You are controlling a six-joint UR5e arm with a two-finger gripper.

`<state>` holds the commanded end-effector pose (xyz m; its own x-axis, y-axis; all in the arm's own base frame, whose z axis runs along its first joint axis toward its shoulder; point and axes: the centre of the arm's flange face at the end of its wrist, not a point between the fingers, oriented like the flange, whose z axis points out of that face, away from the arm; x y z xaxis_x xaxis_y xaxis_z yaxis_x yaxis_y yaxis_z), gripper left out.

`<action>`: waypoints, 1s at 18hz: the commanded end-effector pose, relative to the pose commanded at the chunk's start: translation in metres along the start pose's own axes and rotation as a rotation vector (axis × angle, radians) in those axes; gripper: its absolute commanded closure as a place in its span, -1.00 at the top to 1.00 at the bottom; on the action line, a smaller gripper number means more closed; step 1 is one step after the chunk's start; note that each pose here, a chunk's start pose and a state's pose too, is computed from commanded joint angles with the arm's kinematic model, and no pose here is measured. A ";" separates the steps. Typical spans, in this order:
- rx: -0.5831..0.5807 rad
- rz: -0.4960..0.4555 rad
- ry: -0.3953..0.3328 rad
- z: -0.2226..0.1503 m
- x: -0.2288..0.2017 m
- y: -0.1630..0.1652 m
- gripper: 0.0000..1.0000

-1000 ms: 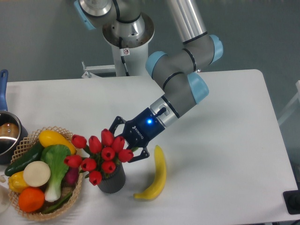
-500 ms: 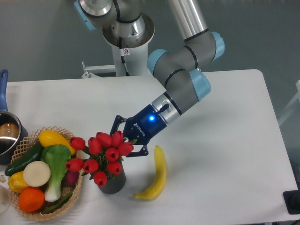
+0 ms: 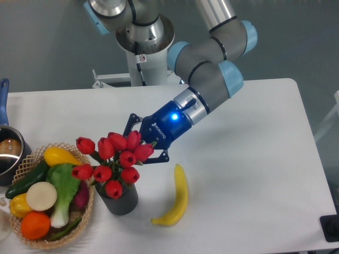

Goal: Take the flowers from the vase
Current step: 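Lift the tulips up out of the grey vase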

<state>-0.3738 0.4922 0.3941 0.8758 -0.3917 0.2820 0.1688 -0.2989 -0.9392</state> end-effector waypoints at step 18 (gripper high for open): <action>0.150 -0.120 -0.048 -0.085 -0.021 -0.088 -1.00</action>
<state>-0.4455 0.4529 0.4879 0.8654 -0.3175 0.3876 0.3357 -0.2070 -0.9190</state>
